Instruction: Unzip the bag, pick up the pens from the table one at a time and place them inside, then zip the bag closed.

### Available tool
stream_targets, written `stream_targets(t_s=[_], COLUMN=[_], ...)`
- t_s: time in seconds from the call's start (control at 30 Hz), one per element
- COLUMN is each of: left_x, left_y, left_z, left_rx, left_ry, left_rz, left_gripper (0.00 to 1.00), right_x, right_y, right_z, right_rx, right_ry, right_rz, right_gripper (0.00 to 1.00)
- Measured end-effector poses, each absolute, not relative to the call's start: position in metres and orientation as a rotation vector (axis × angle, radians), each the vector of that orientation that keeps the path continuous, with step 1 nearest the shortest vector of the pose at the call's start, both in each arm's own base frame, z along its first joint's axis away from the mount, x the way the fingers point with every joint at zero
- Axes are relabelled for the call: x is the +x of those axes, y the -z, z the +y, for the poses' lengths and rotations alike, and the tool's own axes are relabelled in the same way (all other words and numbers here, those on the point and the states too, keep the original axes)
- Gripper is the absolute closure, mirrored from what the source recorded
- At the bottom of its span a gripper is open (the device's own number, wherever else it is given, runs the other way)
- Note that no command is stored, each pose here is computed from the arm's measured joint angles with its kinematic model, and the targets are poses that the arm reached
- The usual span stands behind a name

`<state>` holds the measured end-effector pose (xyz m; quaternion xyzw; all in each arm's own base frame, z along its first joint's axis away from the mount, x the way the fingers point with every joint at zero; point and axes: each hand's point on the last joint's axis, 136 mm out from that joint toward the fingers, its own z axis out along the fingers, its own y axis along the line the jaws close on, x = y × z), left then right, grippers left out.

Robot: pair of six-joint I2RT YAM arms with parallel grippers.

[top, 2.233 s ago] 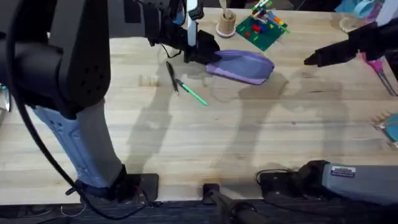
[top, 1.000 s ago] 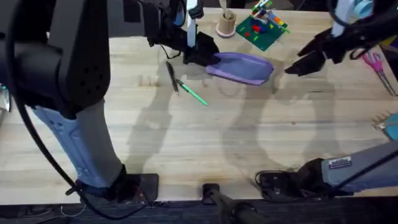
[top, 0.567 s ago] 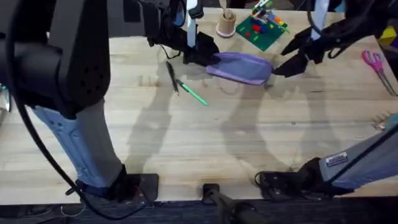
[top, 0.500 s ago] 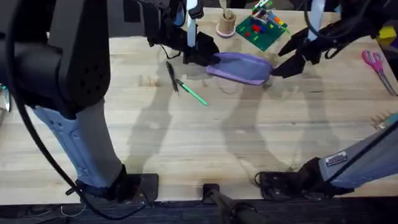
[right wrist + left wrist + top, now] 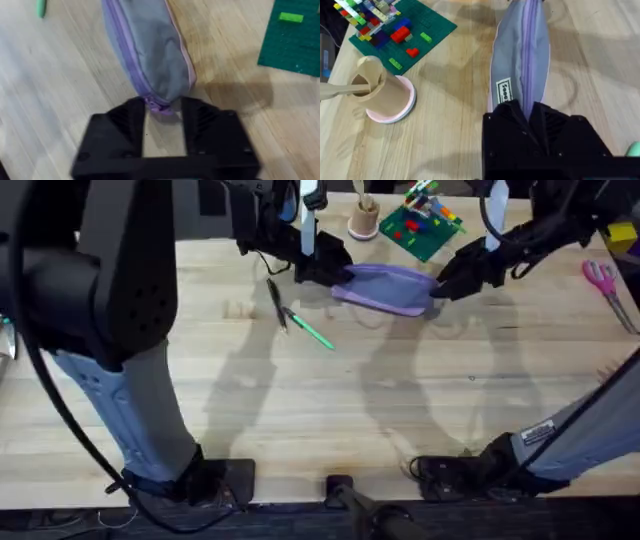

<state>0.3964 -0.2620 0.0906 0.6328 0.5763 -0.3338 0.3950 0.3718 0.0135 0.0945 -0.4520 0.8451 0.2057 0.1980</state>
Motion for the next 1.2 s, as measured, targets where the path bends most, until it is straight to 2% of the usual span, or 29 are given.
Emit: stream_targets(t_s=[0.13,0.2,0.57,0.6,0.8,1.2], left_x=[0.397,0.397,0.397,0.397,0.392,0.391], left_y=[-0.091,-0.091,-0.091,-0.091,-0.093,-0.093], left_z=[-0.262,-0.261,-0.261,-0.261,-0.266,-0.267], left_rx=[1.604,1.603,1.603,1.602,1.606,1.607], left_ry=[0.846,0.846,0.847,0.849,0.874,0.879], left_rz=[1.462,1.462,1.463,1.464,1.447,1.448], left_gripper=[0.958,0.958,0.958,0.959,0.958,0.959], right_x=[0.372,0.373,0.367,0.356,0.346,0.341], right_y=[-0.095,-0.095,-0.096,-0.124,-0.150,-0.149], right_z=[0.015,0.016,0.017,0.017,0.017,0.029], right_rx=[-1.266,-1.265,-1.262,-1.275,-1.293,-1.368], right_ry=[-0.581,-0.582,-0.605,-0.549,-0.469,-0.450], right_rz=[2.355,2.354,2.371,2.360,2.334,2.338], right_gripper=[0.901,0.961,0.972,0.971,0.971,0.971])
